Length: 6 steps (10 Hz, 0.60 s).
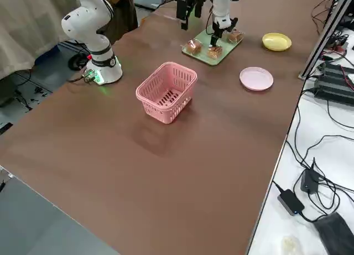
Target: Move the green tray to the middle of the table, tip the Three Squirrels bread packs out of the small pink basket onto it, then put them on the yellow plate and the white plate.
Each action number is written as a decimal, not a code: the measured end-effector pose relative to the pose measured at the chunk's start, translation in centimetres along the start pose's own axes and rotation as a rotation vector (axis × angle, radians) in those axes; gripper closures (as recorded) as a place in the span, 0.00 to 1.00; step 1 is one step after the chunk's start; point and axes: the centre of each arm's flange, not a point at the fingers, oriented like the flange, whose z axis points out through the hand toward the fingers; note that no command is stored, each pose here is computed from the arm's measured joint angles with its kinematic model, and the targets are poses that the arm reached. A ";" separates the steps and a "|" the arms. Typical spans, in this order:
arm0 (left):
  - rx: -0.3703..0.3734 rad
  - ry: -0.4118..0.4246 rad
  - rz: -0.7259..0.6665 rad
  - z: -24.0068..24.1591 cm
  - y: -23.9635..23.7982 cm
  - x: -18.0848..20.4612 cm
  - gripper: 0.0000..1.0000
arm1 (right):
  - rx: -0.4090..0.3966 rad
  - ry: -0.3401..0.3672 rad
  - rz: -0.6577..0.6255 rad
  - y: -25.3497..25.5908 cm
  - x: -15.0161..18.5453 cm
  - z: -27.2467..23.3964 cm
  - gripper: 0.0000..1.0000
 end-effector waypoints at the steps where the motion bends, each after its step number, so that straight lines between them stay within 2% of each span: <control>1: 0.000 0.002 0.003 -0.1 0.5 -0.6 0.00 | 0.000 0.001 0.000 0.0 0.0 0.0 0.02; 3: -0.024 0.015 0.000 -0.2 0.8 -0.4 0.00 | 0.000 0.002 -0.004 -0.2 0.0 -0.1 0.02; 6: -0.154 0.080 -0.031 -0.2 2.0 0.6 0.00 | 0.000 0.006 -0.005 -0.3 0.0 -0.3 0.02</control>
